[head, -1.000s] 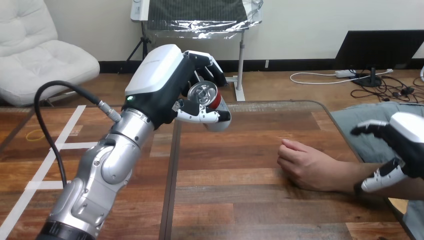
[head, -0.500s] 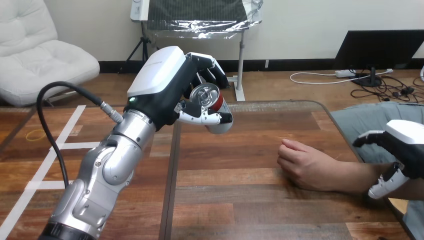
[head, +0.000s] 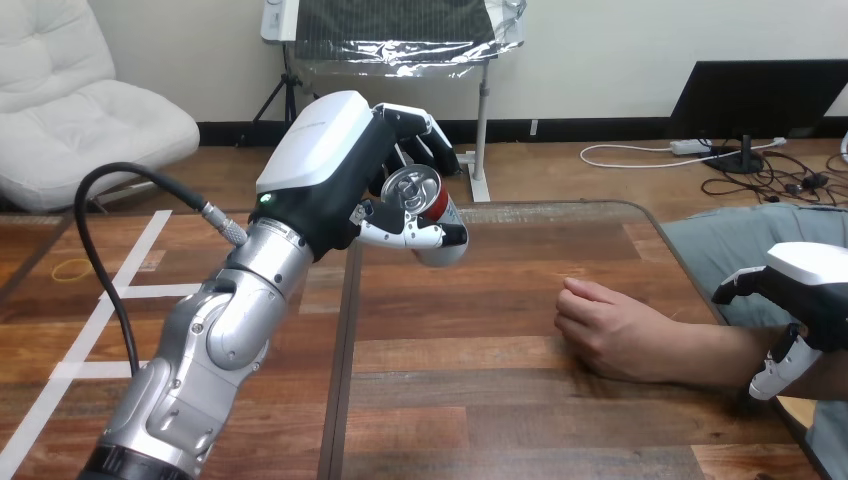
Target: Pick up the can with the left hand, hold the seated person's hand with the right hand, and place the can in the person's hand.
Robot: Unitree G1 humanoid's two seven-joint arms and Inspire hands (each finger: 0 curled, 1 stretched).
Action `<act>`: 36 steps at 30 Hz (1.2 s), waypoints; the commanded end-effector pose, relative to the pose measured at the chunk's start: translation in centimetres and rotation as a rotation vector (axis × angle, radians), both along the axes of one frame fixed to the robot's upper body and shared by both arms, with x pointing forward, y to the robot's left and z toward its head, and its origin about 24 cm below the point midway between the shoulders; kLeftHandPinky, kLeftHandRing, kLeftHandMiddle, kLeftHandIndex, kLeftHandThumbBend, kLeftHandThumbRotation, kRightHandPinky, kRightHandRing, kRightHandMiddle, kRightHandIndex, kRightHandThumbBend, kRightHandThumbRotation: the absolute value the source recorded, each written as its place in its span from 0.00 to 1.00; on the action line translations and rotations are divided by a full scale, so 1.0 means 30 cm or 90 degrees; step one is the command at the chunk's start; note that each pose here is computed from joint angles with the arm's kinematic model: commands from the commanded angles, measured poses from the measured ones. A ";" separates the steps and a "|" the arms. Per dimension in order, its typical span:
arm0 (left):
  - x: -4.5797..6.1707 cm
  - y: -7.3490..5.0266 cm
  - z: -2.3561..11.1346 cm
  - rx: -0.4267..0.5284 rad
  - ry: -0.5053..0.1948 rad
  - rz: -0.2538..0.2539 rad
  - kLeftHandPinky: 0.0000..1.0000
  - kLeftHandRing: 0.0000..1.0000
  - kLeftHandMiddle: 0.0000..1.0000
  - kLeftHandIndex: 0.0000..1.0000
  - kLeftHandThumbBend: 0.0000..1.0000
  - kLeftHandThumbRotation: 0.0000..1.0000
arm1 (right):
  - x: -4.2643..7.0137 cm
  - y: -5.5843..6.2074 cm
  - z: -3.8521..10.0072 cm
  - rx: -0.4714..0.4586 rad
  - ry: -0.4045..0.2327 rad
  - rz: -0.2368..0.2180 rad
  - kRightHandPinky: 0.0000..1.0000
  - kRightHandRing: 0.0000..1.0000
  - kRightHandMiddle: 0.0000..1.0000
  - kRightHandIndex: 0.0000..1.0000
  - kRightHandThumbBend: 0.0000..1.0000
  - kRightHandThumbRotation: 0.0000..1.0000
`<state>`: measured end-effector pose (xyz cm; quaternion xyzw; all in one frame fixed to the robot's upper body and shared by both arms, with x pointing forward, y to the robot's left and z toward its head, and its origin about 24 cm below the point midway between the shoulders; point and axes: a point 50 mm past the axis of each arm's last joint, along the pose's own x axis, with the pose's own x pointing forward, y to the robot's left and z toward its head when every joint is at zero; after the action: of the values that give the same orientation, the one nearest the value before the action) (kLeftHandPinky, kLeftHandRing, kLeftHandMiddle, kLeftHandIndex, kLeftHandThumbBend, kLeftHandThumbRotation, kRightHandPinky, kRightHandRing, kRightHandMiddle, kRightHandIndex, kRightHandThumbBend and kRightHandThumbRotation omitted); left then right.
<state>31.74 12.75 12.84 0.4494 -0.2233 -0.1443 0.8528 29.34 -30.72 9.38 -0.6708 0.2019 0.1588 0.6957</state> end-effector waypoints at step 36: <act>0.000 -0.038 0.081 -0.040 -0.057 -0.028 0.32 0.38 0.46 0.50 0.56 0.00 | 0.089 0.027 0.052 -0.119 0.003 0.044 0.79 0.79 0.81 0.78 0.80 0.04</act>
<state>31.69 12.23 12.77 0.4406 -0.2250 -0.1497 0.8561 30.39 -30.55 8.41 -0.7201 0.2231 0.1862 0.6301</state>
